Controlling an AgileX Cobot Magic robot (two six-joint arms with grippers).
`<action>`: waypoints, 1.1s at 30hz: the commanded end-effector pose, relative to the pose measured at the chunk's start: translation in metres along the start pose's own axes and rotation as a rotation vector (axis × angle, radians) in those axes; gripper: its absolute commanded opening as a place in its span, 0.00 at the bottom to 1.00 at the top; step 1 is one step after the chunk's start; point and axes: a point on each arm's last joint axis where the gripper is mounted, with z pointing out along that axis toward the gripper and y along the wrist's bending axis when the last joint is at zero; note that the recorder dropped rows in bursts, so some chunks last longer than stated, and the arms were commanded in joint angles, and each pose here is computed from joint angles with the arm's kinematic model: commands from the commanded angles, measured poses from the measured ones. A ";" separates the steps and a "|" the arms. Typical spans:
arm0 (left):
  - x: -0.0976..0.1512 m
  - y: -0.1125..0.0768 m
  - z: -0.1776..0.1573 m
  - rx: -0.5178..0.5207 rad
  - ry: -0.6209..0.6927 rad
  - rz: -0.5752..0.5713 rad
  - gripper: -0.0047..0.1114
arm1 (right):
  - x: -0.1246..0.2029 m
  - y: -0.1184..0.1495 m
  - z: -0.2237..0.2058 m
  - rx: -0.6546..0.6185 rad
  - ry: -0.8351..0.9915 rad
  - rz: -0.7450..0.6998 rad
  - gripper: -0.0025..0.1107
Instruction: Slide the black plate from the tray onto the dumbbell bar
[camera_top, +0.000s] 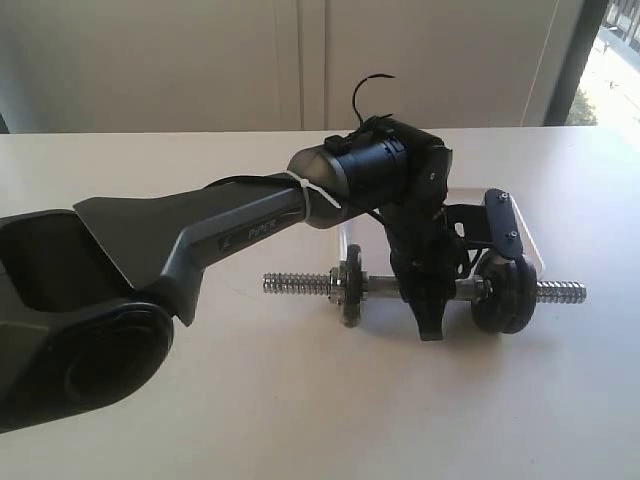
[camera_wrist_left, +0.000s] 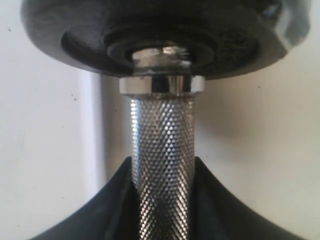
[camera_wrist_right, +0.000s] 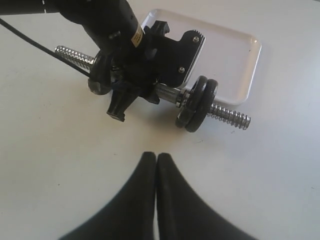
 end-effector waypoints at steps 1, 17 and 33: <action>-0.014 0.007 -0.058 -0.066 -0.070 -0.001 0.04 | -0.001 -0.001 -0.001 0.006 -0.017 0.004 0.03; -0.008 0.004 -0.037 -0.025 -0.028 -0.005 0.46 | -0.001 -0.001 -0.001 0.006 -0.017 0.004 0.03; -0.003 0.001 -0.020 0.009 0.007 -0.010 0.51 | -0.001 -0.001 -0.001 0.006 -0.017 0.004 0.03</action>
